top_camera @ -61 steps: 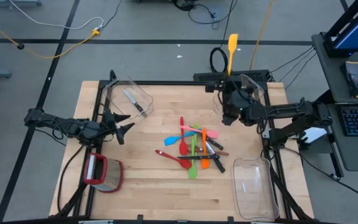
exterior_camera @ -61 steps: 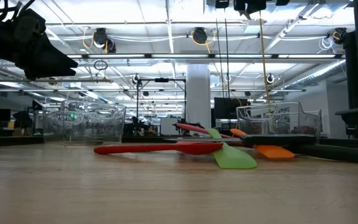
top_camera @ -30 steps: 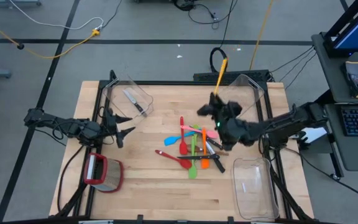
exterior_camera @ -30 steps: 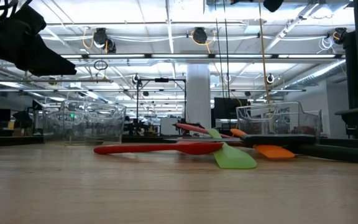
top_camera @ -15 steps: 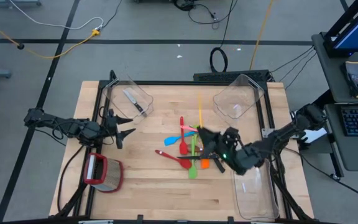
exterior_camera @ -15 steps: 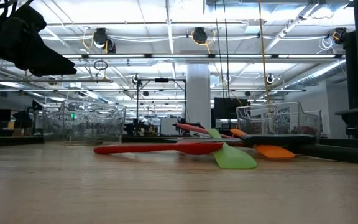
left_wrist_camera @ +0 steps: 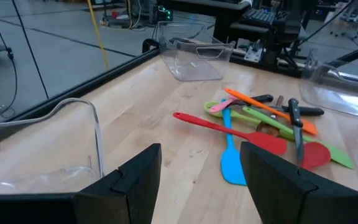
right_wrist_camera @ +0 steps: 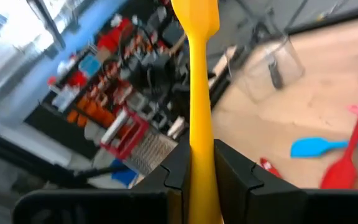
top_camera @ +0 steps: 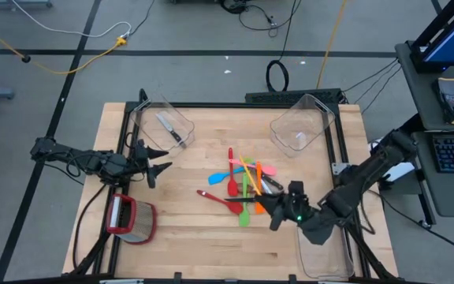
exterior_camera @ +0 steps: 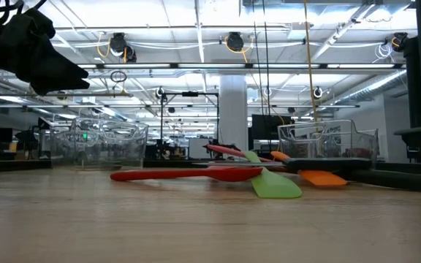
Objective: Pick & Place Kitchen Items
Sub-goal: Put the yellow spatula into bottom transparent bin, then put the black kitchen knife into the top left transparent bin
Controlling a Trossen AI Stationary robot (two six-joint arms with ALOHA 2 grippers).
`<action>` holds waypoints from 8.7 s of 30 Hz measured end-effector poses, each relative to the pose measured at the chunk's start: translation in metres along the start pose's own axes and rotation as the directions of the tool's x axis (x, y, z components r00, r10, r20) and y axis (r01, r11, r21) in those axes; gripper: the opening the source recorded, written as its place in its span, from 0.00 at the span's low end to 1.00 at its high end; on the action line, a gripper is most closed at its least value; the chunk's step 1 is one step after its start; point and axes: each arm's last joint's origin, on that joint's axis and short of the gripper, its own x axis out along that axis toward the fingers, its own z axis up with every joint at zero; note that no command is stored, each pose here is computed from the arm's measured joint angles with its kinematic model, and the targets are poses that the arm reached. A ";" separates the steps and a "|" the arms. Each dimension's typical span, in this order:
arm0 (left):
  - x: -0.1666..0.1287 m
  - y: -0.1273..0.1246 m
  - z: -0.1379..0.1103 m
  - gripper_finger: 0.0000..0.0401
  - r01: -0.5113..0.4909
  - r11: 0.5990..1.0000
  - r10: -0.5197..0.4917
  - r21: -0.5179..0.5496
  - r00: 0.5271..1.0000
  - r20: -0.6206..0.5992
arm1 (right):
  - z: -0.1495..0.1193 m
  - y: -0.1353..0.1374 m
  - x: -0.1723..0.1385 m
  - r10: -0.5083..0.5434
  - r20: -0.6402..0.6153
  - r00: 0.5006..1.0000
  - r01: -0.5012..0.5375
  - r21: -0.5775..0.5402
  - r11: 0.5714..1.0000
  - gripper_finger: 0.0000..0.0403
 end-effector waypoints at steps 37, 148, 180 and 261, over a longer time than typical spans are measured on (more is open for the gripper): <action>0.000 0.000 0.000 0.56 -0.010 0.997 0.010 -0.074 1.000 0.002 | 0.069 -0.065 -0.066 -0.264 -0.903 0.340 0.556 -0.033 0.830 0.10; 0.000 0.000 0.001 0.56 -0.008 0.990 0.009 -0.141 1.000 0.007 | -0.133 -0.067 -0.088 -0.932 -0.337 0.135 0.772 -0.553 0.312 0.26; 0.000 0.000 0.001 0.56 0.012 0.996 -0.011 -0.084 1.000 0.002 | 0.020 -0.006 -0.122 -0.468 -0.869 0.161 0.668 -0.254 0.700 0.02; -0.001 -0.006 0.011 0.56 0.132 0.974 -0.119 -0.182 0.989 0.084 | 0.030 -0.070 0.085 -0.288 -0.619 0.731 -0.451 -0.754 0.477 0.14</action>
